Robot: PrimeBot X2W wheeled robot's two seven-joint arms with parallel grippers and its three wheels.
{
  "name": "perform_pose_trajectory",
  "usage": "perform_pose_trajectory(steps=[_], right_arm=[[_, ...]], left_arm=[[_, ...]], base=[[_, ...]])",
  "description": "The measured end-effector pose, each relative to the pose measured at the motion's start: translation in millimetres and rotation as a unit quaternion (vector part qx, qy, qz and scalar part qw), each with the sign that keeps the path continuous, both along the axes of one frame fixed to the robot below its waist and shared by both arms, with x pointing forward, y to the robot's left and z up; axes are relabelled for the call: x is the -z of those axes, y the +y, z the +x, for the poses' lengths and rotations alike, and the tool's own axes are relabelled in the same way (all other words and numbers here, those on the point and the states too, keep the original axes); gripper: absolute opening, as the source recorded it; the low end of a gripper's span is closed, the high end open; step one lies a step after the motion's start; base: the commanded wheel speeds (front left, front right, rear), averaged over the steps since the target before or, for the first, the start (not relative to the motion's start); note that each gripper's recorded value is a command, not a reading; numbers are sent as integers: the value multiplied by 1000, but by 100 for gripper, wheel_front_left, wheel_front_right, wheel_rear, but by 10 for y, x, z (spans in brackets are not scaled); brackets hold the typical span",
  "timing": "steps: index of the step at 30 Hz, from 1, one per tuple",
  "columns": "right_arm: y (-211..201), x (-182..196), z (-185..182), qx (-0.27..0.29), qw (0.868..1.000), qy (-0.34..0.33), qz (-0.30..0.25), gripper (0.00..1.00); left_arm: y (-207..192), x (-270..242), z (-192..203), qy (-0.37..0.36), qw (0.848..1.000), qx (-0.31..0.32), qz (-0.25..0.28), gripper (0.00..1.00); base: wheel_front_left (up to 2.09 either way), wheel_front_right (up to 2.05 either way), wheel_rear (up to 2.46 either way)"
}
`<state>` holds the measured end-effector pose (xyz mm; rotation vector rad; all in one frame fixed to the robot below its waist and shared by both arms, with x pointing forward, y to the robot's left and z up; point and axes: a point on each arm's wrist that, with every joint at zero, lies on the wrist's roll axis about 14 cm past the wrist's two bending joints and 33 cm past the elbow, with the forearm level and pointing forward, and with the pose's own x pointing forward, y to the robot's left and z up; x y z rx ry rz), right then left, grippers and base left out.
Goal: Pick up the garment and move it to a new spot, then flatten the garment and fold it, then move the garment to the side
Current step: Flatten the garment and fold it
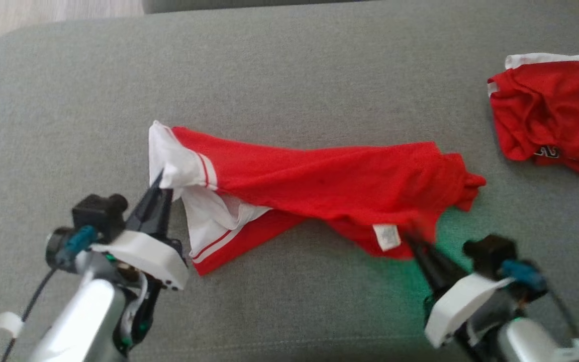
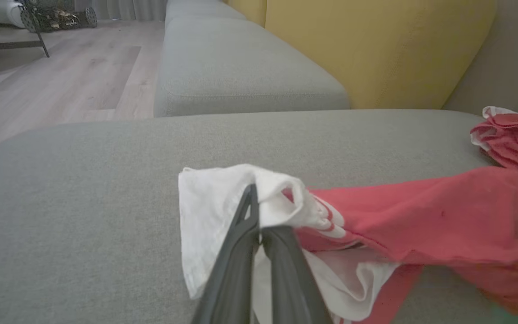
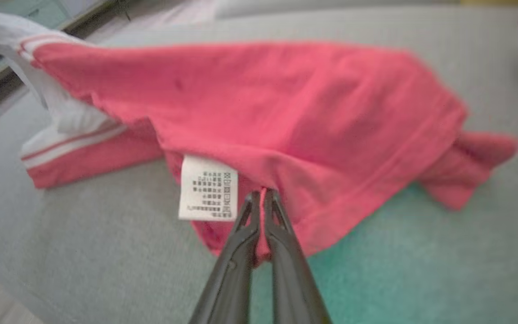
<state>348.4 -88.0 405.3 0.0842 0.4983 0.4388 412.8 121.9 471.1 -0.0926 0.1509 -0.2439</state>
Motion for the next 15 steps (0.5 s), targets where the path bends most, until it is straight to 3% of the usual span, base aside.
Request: perform_pose_trajectory(steps=[4, 9, 15], right_arm=[[-209, -535, 211, 22, 996, -86, -9, 0], [-519, -1134, 372, 63, 981, -182, -22, 0], [-663, -2002, 542, 86, 944, -316, -30, 0]], left_arm=[[28, -217, 36, -31, 1000, -3, 1, 0], [72, -609, 81, -86, 996, -12, -6, 0], [56, -1523, 105, -213, 977, -8, -29, 0]], base=[[0, 0, 0], [0, 0, 0], [0, 0, 0]])
